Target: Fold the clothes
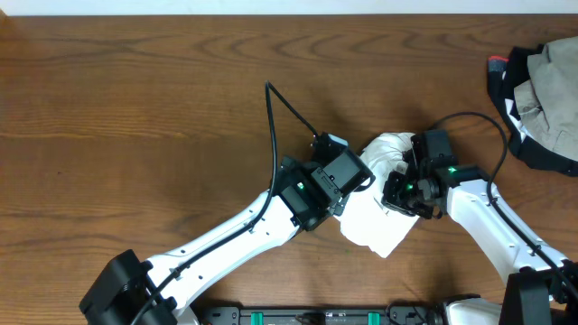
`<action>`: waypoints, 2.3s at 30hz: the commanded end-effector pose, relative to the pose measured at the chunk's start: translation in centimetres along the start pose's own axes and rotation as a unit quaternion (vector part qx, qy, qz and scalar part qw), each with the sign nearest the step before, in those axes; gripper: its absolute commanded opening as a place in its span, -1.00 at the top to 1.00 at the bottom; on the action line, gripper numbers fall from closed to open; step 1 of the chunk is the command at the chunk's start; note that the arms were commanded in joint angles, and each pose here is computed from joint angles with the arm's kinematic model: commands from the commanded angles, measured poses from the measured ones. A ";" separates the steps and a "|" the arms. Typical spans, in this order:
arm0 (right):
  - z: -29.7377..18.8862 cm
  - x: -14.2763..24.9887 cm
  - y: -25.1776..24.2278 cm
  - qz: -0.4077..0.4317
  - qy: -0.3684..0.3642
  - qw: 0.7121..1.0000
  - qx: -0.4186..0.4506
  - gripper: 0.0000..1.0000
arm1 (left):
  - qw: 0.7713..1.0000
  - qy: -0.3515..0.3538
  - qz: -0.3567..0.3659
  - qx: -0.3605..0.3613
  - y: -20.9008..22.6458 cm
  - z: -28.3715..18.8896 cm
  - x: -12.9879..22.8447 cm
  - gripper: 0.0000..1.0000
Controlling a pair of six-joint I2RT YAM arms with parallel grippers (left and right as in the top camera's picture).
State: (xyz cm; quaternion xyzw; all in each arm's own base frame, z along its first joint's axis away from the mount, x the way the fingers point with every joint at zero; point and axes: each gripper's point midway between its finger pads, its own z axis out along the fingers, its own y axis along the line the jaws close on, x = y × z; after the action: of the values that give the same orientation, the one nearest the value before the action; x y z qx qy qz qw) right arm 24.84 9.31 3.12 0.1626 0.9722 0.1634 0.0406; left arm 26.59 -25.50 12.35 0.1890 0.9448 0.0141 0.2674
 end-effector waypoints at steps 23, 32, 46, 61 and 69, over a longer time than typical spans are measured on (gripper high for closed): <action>-6.5 3.7 -4.6 0.036 0.083 0.981 0.174 0.85 | 1.000 -0.010 -0.013 -0.003 0.5 -0.5 -0.4 -0.92; -5.8 4.8 -7.2 0.066 0.085 0.969 0.223 0.62 | 1.000 -0.010 -0.013 -0.003 0.5 -0.5 -0.4 -0.92; -8.0 0.8 -8.1 0.116 0.021 0.968 0.222 -0.43 | 1.000 -0.010 -0.013 -0.003 0.5 -0.5 -0.3 -0.92; -7.0 -4.0 -7.2 0.112 -0.016 0.991 0.073 -0.66 | 1.000 -0.008 -0.012 -0.004 0.5 -0.5 -0.3 -0.93; -5.4 -3.7 -5.3 0.146 -0.004 0.989 -0.015 -0.52 | 1.000 -0.012 -0.014 -0.002 0.4 -0.5 -0.4 -0.93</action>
State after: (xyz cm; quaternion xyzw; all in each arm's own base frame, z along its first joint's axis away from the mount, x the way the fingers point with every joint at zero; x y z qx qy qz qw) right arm 26.61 0.14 7.13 0.2898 0.9465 0.1352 0.0443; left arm 26.64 -25.57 12.39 0.1885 0.9445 0.0127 0.2689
